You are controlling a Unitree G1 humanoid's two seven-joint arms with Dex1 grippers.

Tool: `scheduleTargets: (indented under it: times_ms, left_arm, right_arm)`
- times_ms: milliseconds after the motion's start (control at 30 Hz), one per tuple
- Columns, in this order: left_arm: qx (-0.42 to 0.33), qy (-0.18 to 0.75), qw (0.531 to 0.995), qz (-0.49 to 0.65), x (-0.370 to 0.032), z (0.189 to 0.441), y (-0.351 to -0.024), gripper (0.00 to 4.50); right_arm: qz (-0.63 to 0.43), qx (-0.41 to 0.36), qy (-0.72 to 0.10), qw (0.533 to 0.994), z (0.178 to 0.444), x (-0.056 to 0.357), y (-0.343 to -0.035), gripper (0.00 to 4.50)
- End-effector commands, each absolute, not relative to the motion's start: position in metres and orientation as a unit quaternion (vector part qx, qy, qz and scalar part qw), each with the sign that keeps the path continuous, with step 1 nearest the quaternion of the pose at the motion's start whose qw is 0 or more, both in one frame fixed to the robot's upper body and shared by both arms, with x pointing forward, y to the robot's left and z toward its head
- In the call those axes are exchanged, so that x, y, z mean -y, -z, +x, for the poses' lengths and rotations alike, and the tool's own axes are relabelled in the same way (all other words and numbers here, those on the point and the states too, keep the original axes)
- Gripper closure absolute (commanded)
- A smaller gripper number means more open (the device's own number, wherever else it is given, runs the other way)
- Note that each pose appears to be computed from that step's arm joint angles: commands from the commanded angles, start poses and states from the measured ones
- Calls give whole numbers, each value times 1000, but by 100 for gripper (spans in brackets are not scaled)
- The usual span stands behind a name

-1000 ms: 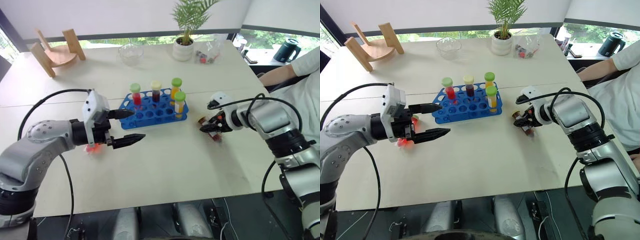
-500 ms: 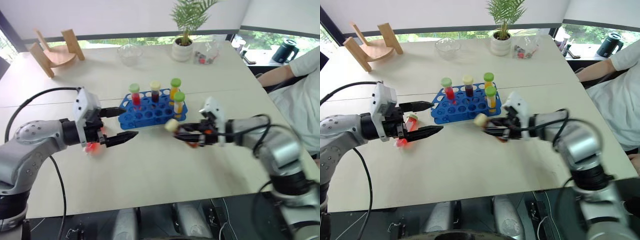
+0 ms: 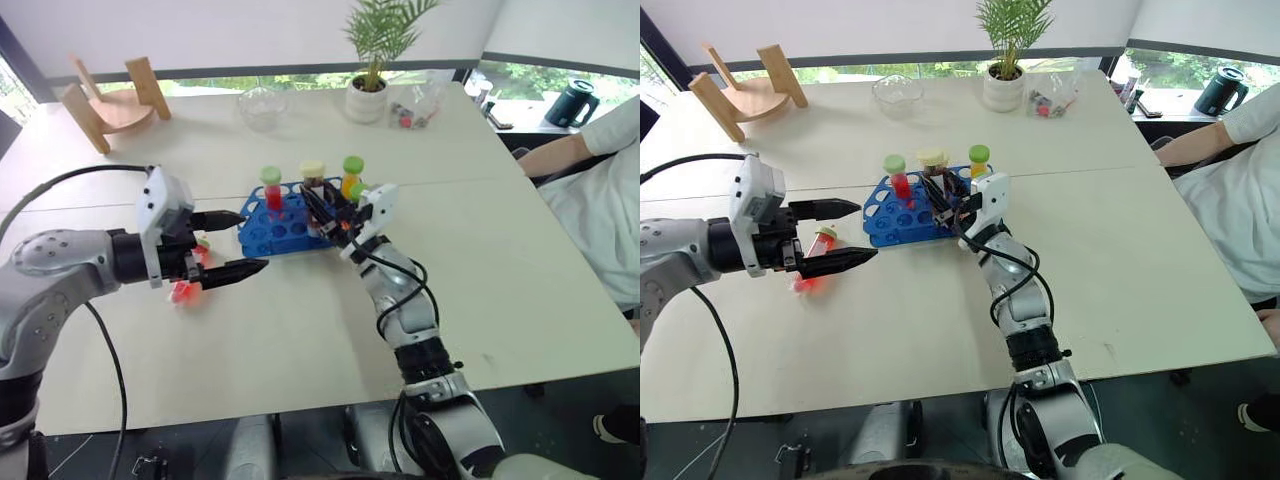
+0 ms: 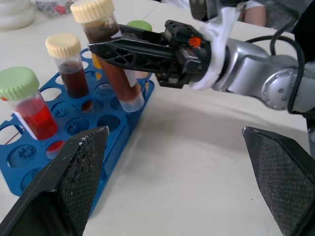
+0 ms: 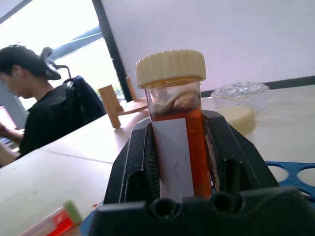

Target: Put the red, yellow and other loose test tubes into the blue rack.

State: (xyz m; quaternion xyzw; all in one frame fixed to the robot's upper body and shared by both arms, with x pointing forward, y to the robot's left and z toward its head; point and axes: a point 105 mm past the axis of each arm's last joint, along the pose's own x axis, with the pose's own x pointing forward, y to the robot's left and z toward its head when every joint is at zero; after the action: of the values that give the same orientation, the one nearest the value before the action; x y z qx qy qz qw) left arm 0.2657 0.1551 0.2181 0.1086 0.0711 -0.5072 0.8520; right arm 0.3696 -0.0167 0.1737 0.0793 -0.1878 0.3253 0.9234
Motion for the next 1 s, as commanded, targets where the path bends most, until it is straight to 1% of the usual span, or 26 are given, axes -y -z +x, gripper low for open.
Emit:
scheduleTargets:
  times_ms: [33,433,767,1000]
  left_arm:
    - [-53,507,851,124,-154,261,-229,0]
    - [-54,503,854,119,-152,255,-226,0]
    - [-56,504,854,115,-152,256,-223,0]
    - [-55,506,853,114,-151,256,-223,0]
  right_arm:
    - [77,229,-310,920,373,15,-188,365]
    - [77,221,-294,927,383,12,-174,365]
    - [74,196,-295,932,379,7,-154,365]
    - [74,210,-272,936,374,14,-152,365]
